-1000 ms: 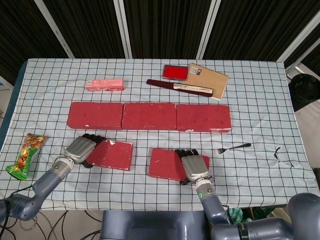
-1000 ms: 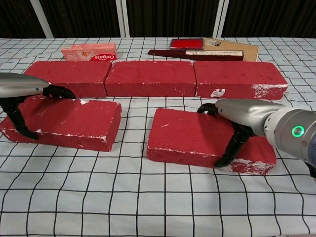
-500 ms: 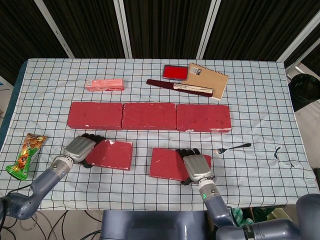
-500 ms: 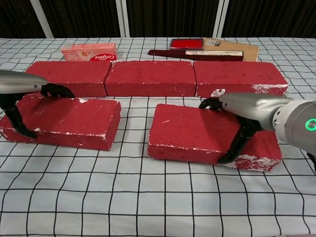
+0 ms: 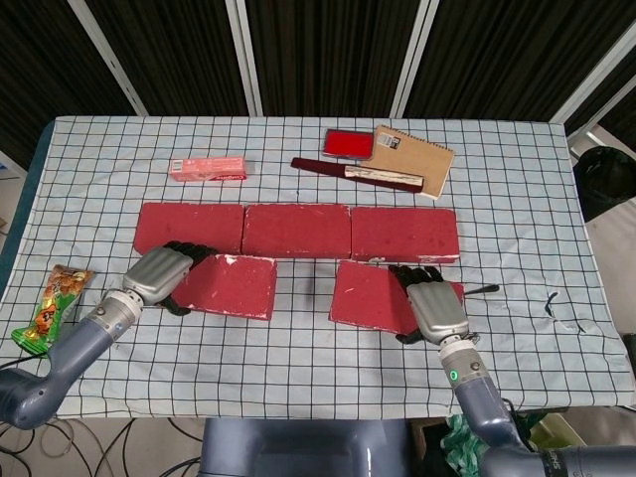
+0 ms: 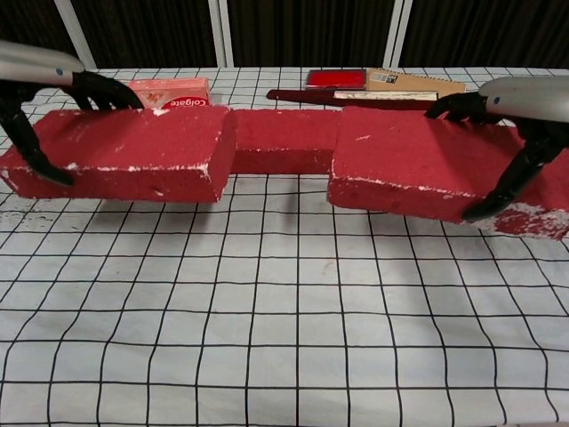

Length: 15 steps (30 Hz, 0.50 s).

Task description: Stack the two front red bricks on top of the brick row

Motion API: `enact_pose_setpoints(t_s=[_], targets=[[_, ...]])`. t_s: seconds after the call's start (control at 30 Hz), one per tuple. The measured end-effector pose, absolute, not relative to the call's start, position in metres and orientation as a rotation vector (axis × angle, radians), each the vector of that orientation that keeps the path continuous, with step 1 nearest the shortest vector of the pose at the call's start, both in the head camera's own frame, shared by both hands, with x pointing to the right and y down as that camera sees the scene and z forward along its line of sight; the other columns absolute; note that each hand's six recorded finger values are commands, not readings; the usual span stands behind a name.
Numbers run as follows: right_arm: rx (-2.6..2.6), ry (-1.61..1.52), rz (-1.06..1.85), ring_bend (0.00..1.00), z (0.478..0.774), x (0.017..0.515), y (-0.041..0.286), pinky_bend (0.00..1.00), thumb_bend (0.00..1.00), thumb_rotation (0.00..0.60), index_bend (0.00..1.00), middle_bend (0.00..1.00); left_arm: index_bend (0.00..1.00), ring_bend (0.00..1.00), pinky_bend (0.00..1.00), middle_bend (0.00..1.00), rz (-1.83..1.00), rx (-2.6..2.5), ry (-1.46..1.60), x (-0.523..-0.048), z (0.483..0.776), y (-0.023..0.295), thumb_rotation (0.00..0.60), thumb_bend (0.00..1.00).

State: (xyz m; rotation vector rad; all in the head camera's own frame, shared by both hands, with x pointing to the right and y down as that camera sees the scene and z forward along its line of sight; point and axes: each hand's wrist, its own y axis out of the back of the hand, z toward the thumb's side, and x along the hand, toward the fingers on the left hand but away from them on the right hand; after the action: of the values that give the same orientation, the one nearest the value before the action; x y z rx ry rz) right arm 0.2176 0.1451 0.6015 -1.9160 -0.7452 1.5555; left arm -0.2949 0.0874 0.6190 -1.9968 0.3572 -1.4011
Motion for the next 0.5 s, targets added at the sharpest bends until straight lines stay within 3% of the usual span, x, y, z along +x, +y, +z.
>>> enact_pose_setpoints(t_s=[0.27, 0.5], targets=[[-1.892, -0.798, 1.526, 0.21, 0.588, 0.254, 0.101, 0.09, 0.17, 0.6, 0.19, 0.25, 0.2, 0.13, 0.18, 0.22, -1.423, -1.947, 0.417, -0.28, 0.602, 0.04, 0.6, 0.23], [-1.911, -0.818, 1.491, 0.21, 0.593, 0.274, 0.056, 0.09, 0.19, 0.6, 0.2, 0.26, 0.2, 0.13, 0.18, 0.22, -1.467, -1.883, 0.448, -0.274, 0.61, -0.003, 0.6, 0.23]])
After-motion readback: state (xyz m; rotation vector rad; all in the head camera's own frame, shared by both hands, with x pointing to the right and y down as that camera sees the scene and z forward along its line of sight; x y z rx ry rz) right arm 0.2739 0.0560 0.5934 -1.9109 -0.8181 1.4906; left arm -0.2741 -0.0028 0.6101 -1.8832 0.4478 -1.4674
